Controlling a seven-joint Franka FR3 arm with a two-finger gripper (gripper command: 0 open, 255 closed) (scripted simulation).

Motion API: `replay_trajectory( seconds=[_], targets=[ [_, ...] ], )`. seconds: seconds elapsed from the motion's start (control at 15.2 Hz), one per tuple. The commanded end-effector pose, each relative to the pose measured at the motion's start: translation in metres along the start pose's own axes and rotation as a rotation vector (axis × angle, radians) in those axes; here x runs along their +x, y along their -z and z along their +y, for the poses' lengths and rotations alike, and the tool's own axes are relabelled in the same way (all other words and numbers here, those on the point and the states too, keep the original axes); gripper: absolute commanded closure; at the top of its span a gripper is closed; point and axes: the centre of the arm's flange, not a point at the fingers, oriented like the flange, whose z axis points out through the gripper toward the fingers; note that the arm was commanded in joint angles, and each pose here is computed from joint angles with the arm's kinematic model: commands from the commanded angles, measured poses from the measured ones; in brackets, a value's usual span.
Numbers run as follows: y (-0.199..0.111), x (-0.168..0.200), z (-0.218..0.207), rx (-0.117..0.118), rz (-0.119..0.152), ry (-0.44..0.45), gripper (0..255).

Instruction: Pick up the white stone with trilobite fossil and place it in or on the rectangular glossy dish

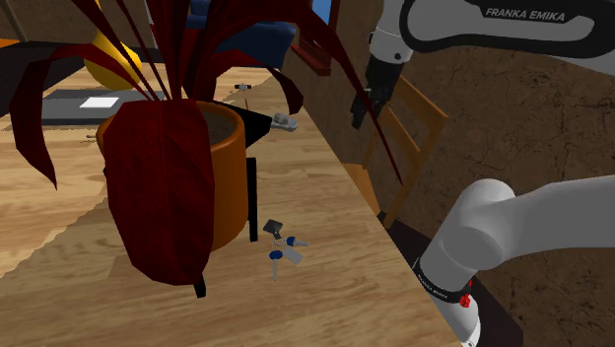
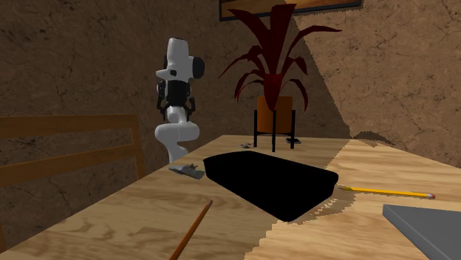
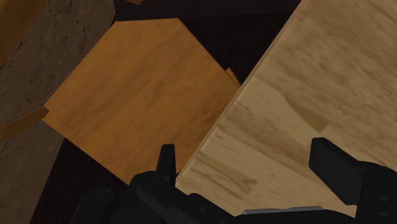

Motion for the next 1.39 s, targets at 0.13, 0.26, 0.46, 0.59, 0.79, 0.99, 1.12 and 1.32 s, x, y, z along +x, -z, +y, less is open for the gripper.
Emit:
replay_trajectory(
  seconds=[0.13, 0.26, 0.46, 0.59, 0.79, 0.99, 1.12, 1.32],
  targets=[
    [-0.010, 0.024, 0.005, 0.010, 0.002, 0.020, 0],
    [-0.021, 0.048, 0.009, 0.020, 0.004, 0.039, 0],
    [-0.036, 0.084, 0.013, 0.036, 0.006, 0.069, 0],
    [-0.046, 0.108, 0.016, 0.046, 0.008, 0.089, 0],
    [-0.062, 0.144, 0.019, 0.061, 0.011, 0.118, 0],
    [-0.077, 0.181, 0.020, 0.076, 0.014, 0.148, 0],
    [-0.087, 0.205, 0.020, 0.087, 0.015, 0.167, 0],
    [-0.103, 0.242, 0.020, 0.102, 0.018, 0.197, 0]
  ],
)
